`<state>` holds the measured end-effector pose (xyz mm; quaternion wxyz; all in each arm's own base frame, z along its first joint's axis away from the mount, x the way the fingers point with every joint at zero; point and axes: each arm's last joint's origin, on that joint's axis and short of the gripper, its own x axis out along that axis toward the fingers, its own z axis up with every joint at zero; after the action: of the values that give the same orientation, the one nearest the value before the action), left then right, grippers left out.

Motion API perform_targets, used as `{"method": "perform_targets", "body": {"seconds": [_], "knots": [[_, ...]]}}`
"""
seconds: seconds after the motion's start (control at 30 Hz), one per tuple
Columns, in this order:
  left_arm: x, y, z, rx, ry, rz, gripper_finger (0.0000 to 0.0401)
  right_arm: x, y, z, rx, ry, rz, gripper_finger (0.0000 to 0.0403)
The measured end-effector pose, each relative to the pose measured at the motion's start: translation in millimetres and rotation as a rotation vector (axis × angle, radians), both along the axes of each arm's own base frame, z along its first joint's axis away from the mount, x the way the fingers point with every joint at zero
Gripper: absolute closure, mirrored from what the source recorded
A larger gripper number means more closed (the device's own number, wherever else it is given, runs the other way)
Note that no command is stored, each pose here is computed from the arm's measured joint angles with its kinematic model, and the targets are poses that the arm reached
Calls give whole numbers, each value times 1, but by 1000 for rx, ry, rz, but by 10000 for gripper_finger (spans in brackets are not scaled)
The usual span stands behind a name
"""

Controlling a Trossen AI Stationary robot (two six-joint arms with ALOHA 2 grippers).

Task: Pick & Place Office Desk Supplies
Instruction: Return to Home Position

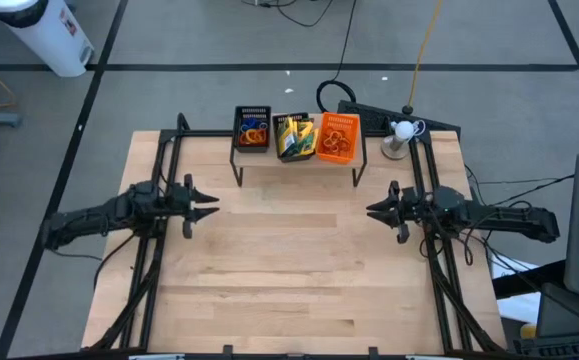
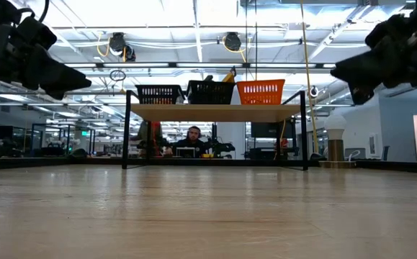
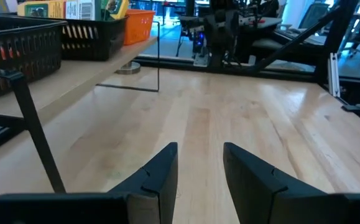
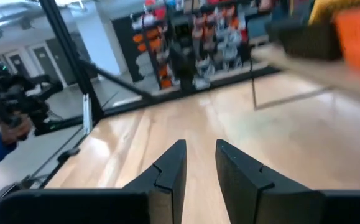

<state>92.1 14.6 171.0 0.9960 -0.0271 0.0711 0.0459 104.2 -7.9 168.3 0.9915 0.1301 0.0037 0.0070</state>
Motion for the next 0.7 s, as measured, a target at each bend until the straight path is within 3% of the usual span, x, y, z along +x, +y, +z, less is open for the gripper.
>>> {"method": "perform_targets", "body": {"seconds": [0.3,0.7], "knots": [[2,6,-3,-27,39,-20,274,5,-1,-15,82,167,-3,328],[15,10,-29,-195,352,0,274,8,-1,-23,63,250,0,328]]}}
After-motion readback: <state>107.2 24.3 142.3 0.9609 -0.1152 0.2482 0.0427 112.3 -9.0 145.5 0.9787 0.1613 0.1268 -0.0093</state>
